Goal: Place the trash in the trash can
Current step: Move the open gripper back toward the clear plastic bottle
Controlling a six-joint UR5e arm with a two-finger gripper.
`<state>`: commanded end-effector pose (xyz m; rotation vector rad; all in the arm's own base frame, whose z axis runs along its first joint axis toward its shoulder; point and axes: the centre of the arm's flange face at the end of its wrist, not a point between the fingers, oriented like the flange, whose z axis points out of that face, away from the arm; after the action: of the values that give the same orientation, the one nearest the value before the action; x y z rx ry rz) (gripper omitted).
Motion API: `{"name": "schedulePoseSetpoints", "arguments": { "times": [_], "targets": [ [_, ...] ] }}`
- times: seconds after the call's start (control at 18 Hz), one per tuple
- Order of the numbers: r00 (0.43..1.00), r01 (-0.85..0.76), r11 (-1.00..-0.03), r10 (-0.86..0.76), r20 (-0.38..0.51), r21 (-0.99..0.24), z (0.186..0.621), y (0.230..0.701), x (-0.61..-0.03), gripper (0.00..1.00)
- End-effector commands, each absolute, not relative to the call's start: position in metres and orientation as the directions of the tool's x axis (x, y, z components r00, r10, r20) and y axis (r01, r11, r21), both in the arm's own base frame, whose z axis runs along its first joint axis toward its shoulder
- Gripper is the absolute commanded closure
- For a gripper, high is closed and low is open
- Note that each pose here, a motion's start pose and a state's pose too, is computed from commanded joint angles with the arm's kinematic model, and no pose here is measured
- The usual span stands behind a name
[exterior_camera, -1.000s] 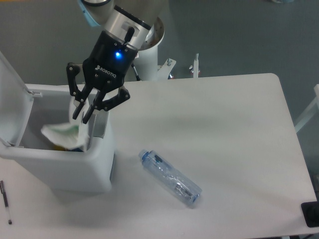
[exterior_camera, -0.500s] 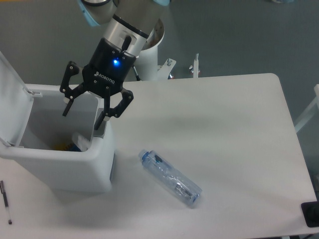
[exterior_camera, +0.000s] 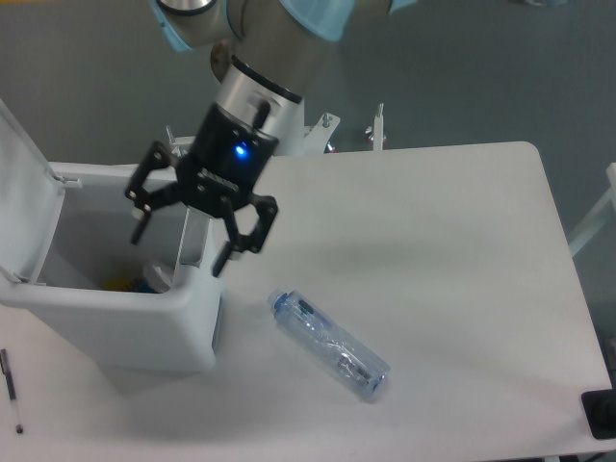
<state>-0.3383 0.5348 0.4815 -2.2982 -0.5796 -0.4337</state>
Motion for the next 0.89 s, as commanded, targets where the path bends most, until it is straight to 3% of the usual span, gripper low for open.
{"name": "schedulePoseSetpoints", "arguments": {
  "times": [0.39, 0.89],
  "targets": [
    [0.792, 0.602, -0.607, 0.377, 0.48, -0.518, 0.45, 0.509, -0.402, 0.0],
    [0.74, 0.672, -0.652, 0.579, 0.341, -0.351, 0.367, 0.503, -0.469, 0.0]
  ]
}}
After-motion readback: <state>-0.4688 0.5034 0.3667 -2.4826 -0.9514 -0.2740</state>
